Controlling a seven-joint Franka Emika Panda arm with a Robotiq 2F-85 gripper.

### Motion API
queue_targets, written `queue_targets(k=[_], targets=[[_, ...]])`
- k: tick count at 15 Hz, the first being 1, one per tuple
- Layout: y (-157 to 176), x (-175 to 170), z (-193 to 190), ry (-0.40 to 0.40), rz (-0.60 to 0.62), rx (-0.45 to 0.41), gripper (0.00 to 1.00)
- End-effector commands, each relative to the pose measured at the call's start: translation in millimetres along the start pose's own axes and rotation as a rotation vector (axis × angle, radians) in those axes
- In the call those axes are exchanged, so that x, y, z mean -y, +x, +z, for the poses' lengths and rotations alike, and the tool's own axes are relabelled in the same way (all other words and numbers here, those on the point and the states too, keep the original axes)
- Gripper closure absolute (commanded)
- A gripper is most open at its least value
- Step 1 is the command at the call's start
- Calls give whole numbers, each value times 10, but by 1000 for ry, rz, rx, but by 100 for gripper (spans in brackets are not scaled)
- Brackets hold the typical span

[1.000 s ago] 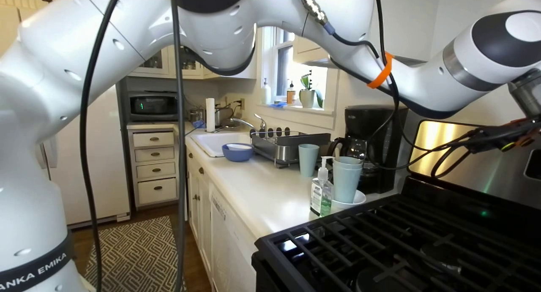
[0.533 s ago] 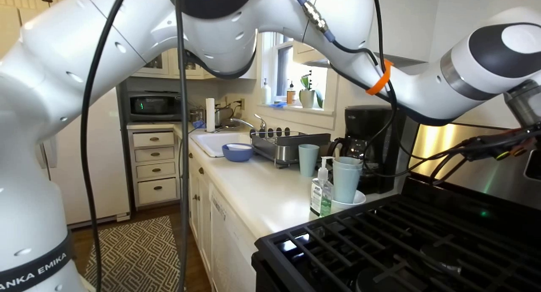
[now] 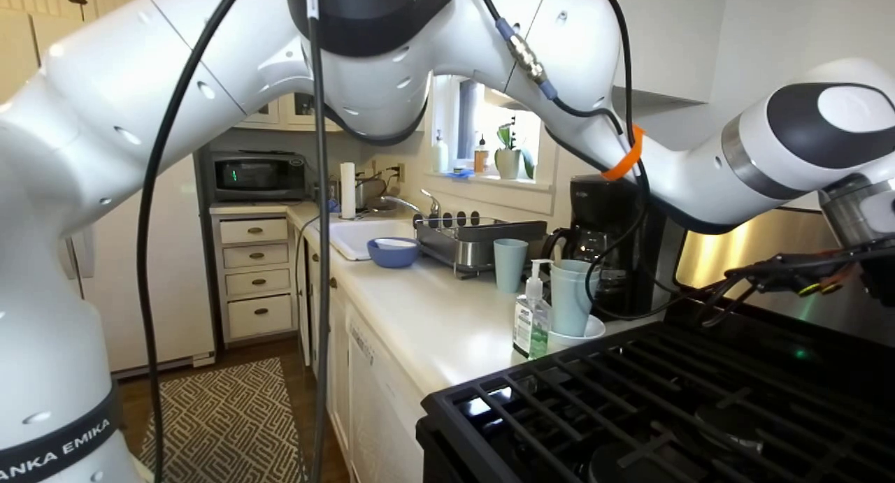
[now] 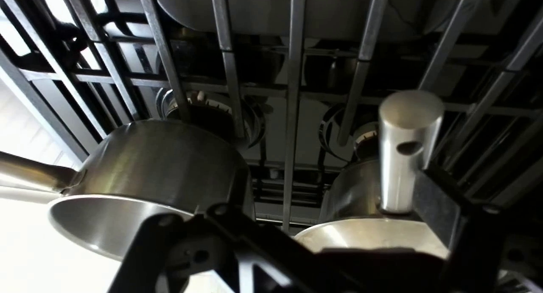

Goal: Shift the pot to the left

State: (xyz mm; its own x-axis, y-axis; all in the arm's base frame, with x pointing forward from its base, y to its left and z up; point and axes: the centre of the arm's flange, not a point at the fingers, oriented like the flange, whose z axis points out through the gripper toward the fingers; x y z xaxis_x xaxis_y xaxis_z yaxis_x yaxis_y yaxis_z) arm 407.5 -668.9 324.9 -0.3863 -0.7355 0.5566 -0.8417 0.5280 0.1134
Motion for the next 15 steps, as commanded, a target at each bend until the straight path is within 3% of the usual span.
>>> queue_targets(k=[1,2,3,4,5,10,11,12,14,15], targets=[[81,177,45,-17,-30,32,13],[79,194,50,-9,-24,40,19],[81,213,41,-8,-23,62,19],[87,217,38,-3,-21,79,9],[99,219,18,-8,-23,111,5],[103,243,-25,-9,-40,197,0],[108,257,-24,0,-36,197,4],[110,271,-4,8,-37,197,22],[107,302,34,28,-34,209,21],[104,315,58,31,-32,217,30]])
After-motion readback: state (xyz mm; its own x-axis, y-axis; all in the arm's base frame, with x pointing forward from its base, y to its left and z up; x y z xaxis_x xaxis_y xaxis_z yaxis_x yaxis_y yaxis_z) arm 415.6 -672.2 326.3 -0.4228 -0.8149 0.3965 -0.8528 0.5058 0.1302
